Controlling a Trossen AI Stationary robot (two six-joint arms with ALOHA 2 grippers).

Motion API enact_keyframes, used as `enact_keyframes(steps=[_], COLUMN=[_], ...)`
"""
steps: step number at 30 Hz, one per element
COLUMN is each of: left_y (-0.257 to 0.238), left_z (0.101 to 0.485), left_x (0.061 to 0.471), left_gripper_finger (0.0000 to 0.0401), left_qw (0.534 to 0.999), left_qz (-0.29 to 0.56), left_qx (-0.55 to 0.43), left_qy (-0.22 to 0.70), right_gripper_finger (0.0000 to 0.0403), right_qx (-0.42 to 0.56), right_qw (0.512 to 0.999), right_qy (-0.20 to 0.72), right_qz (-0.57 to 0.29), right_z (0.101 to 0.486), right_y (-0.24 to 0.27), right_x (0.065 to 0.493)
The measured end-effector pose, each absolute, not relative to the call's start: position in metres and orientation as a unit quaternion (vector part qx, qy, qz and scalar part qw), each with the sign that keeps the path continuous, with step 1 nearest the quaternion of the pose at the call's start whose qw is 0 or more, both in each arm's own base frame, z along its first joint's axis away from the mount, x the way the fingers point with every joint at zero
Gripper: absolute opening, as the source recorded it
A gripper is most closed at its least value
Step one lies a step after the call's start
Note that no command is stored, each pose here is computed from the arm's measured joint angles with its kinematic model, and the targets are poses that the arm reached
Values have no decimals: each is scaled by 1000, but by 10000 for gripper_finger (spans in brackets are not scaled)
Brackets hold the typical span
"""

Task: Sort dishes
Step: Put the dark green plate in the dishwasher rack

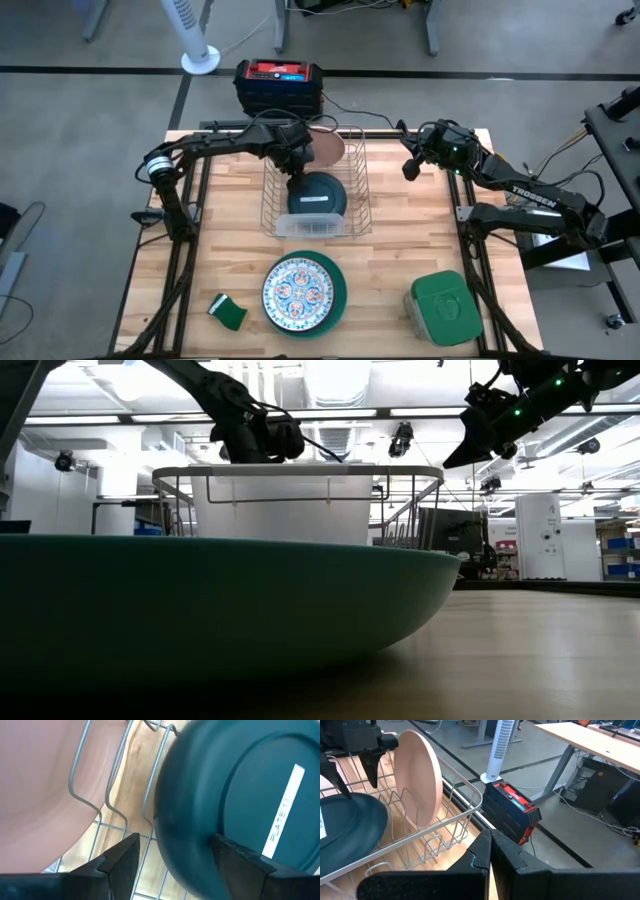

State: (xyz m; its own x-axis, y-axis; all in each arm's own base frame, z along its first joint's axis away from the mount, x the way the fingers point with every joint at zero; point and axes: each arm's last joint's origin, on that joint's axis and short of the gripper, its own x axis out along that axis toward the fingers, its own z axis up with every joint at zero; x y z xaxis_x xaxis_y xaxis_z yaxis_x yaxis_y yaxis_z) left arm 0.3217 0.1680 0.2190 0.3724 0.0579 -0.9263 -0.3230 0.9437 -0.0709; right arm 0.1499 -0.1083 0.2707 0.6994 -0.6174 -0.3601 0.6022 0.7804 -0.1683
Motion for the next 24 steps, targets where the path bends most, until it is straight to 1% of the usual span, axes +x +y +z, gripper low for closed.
enact_keyframes(steps=[4, 13, 24], left_y=[167, 163, 162], left_z=[219, 216, 216], left_x=[320, 313, 311], left_gripper_finger=[232, 233, 233], left_qw=[816, 787, 783], left_qz=[117, 111, 110], left_qx=[-125, -159, -156], left_qy=[553, 586, 592], right_gripper_finger=[0, 0, 0], right_qx=[-19, -19, -19], right_qw=[922, 922, 922], right_qy=[202, 203, 203], right_qz=[-331, -331, -331], right_z=[271, 271, 271], right_y=[-108, -108, -108], right_x=[150, 150, 150])
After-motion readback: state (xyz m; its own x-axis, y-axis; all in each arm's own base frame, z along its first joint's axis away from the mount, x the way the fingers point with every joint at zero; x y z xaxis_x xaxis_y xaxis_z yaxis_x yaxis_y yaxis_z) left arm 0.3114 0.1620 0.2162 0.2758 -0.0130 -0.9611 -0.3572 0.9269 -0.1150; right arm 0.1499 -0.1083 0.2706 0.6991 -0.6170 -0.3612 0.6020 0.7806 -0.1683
